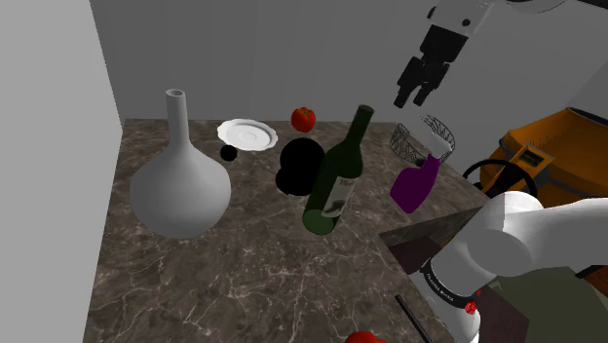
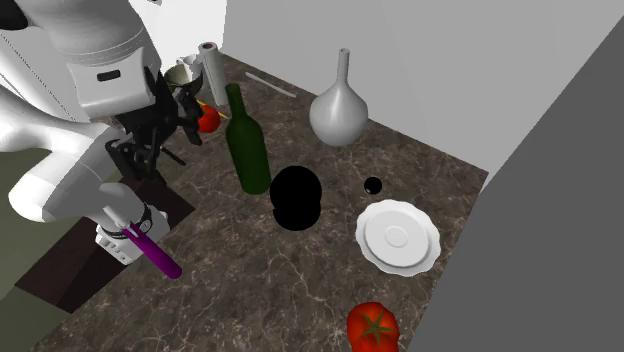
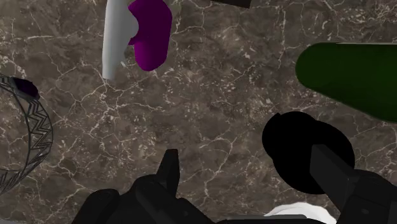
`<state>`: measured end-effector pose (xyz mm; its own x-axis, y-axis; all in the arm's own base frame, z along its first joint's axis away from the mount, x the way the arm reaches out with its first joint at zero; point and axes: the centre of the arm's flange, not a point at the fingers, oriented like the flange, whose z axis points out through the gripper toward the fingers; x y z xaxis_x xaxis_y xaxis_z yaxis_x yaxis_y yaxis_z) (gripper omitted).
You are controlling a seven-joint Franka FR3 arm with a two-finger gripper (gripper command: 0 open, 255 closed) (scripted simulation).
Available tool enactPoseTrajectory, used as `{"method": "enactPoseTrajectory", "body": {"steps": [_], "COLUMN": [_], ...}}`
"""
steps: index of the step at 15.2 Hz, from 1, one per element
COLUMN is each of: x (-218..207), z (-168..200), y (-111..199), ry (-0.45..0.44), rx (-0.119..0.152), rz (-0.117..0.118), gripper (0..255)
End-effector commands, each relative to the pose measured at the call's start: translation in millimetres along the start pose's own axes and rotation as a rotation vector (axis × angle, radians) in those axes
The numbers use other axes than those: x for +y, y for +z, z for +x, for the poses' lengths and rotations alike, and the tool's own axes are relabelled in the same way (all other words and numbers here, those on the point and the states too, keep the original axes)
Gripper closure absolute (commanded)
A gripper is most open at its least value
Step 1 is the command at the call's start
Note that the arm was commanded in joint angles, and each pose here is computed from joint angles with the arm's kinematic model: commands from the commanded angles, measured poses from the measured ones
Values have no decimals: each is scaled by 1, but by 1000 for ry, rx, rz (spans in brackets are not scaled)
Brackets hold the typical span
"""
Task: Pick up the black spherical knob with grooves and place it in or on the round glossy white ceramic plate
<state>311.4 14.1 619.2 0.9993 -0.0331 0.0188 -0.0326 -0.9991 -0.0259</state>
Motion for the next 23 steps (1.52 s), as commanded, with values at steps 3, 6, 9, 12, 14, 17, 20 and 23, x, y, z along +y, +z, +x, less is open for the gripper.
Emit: {"method": "enactPoseTrajectory", "body": {"steps": [3, 6, 9, 12, 14, 17, 20, 23], "x": [-17, -41, -66, -91, -107, -132, -156, -181], "z": [17, 43, 69, 95, 112, 137, 162, 187], "y": [13, 32, 51, 71, 85, 105, 125, 146], "ry": [1, 2, 2, 3, 4, 5, 6, 7], "rx": [-5, -13, -21, -29, -34, -42, -49, -57], "rz": [-2, -6, -9, -13, -15, -19, -22, -26], "gripper": [0, 0, 0, 0, 0, 0, 0, 0]}}
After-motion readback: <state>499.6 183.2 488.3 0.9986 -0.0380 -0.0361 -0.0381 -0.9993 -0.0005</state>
